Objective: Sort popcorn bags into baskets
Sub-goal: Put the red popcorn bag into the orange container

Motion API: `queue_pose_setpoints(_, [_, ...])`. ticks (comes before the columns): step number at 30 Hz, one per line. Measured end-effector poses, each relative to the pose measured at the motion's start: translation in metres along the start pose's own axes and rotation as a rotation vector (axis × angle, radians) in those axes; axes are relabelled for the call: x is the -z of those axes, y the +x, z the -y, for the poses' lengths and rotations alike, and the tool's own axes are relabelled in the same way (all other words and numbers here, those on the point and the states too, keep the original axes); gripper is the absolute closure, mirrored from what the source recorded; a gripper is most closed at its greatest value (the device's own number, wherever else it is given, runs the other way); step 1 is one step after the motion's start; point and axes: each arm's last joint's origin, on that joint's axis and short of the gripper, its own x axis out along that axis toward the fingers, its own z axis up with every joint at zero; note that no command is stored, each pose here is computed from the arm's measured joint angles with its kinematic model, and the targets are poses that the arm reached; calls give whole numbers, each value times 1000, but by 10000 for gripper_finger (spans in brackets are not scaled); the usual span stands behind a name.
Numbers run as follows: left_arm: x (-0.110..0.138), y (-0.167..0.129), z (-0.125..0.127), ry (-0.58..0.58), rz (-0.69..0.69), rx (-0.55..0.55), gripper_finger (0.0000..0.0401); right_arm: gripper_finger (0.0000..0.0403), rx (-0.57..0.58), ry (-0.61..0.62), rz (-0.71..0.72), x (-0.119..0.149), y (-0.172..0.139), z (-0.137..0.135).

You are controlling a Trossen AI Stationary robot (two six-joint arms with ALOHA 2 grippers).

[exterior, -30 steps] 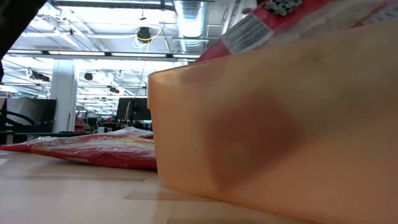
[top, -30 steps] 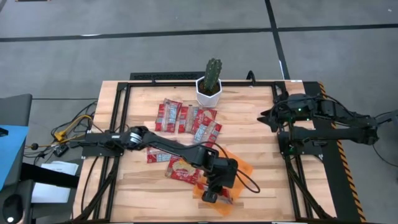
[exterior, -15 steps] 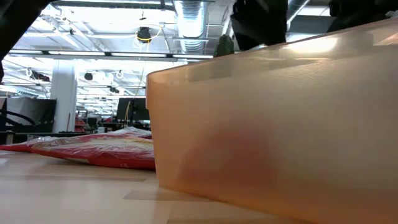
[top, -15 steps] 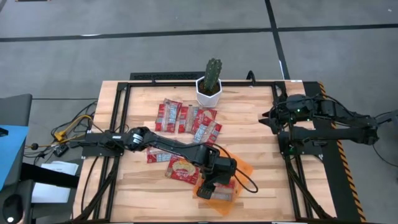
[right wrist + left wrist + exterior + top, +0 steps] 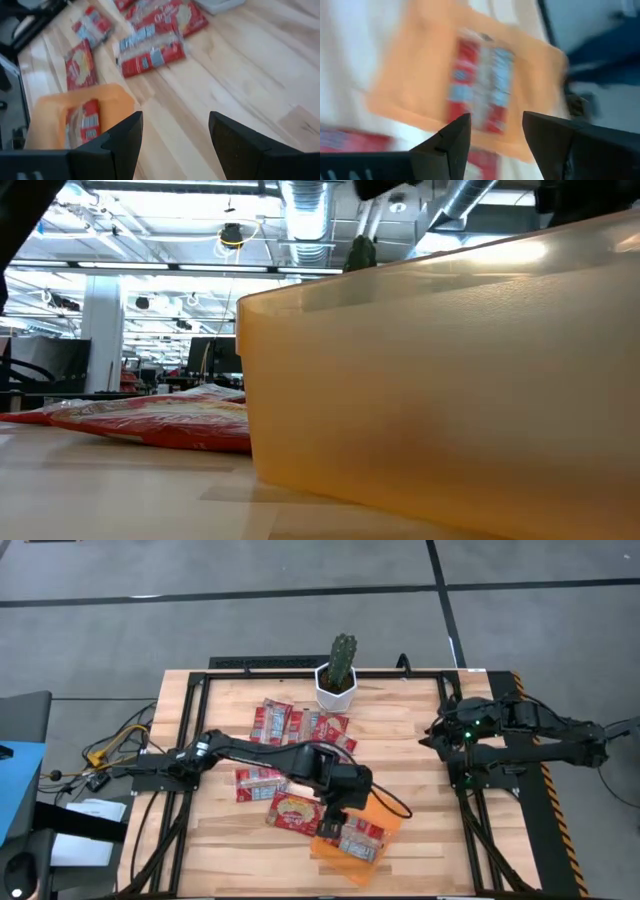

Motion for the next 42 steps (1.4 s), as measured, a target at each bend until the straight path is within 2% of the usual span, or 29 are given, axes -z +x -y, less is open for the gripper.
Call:
queue_pose_setpoints(4, [-4, 24, 5, 89, 49, -191, 265, 149, 36, -29, -45, 4, 3, -1])
queue_pose_setpoints(8, [-5, 59, 7, 124, 77, -204, 315, 149, 69, -27, -59, 7, 2, 1])
queue_pose_setpoints(13, [0, 86, 4, 118, 51, -214, 391, 149, 88, -18, -78, 9, 2, 3])
queue_pose_setpoints(17, [10, 111, 5, 114, -5, -248, 396, 149, 91, -18, -78, 9, 2, 3])
queue_pose_setpoints(25, [27, 150, 28, 140, -54, -324, 401, 149, 101, -8, -67, 9, 2, 3])
queue_pose_setpoints(30, [37, 163, 36, 132, -104, -272, 401, 149, 97, -6, -61, 8, 2, 3])
queue_pose_setpoints(35, [42, 163, 40, 118, -145, -239, 401, 149, 95, -6, -58, 8, 2, 2])
queue_pose_setpoints(42, [49, 156, 51, 227, -234, -155, 401, 149, 93, -6, -56, 8, 2, 2])
